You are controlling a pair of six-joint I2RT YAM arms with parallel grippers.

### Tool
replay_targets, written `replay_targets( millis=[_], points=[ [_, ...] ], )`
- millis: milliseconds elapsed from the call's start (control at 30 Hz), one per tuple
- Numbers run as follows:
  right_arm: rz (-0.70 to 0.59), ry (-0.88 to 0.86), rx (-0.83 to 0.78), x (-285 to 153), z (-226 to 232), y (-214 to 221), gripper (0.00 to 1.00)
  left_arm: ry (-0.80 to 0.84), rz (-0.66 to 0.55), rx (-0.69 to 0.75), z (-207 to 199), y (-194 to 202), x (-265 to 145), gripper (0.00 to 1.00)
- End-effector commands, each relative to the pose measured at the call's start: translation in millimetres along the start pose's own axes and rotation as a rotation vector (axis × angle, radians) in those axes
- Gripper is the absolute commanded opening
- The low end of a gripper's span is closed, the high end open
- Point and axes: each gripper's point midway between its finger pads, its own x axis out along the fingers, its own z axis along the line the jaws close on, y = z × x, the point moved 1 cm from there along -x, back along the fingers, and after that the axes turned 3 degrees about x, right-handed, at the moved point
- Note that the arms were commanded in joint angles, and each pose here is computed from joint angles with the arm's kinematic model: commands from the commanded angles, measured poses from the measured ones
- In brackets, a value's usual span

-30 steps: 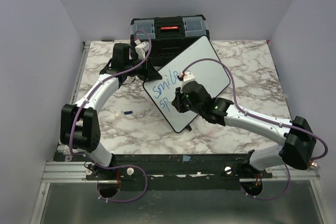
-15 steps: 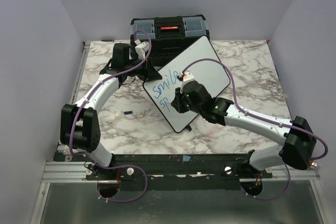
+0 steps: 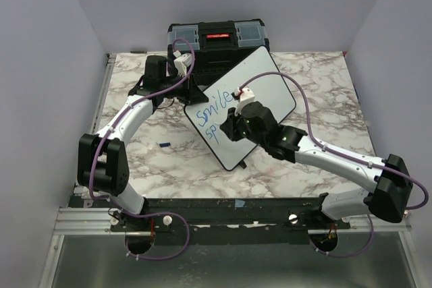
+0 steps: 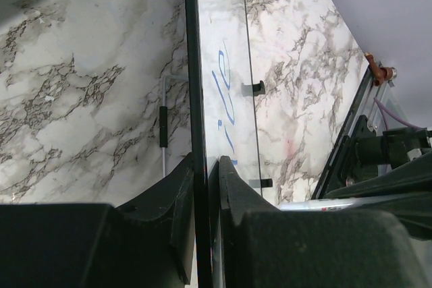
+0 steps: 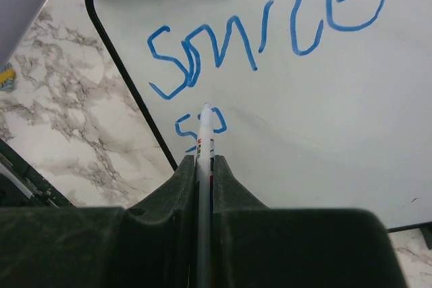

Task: Write a sentence on the whiteboard
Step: Write a sentence on the whiteboard stand.

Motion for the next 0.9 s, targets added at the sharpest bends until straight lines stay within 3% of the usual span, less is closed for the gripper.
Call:
replay_targets(
  millis=[0, 867],
  points=[
    [-0.099, 0.058, -0.018, -6.5, -9.4, -22.4, 0.01, 0.01, -0.1, 0.195, -9.4, -31.3, -3.4, 0.0],
    [0.008, 0.136, -0.054, 21.1, -26.6, 17.0, 0.01, 0.019, -0.097, 0.195, -14.4, -30.5, -3.6, 0.0]
  ],
)
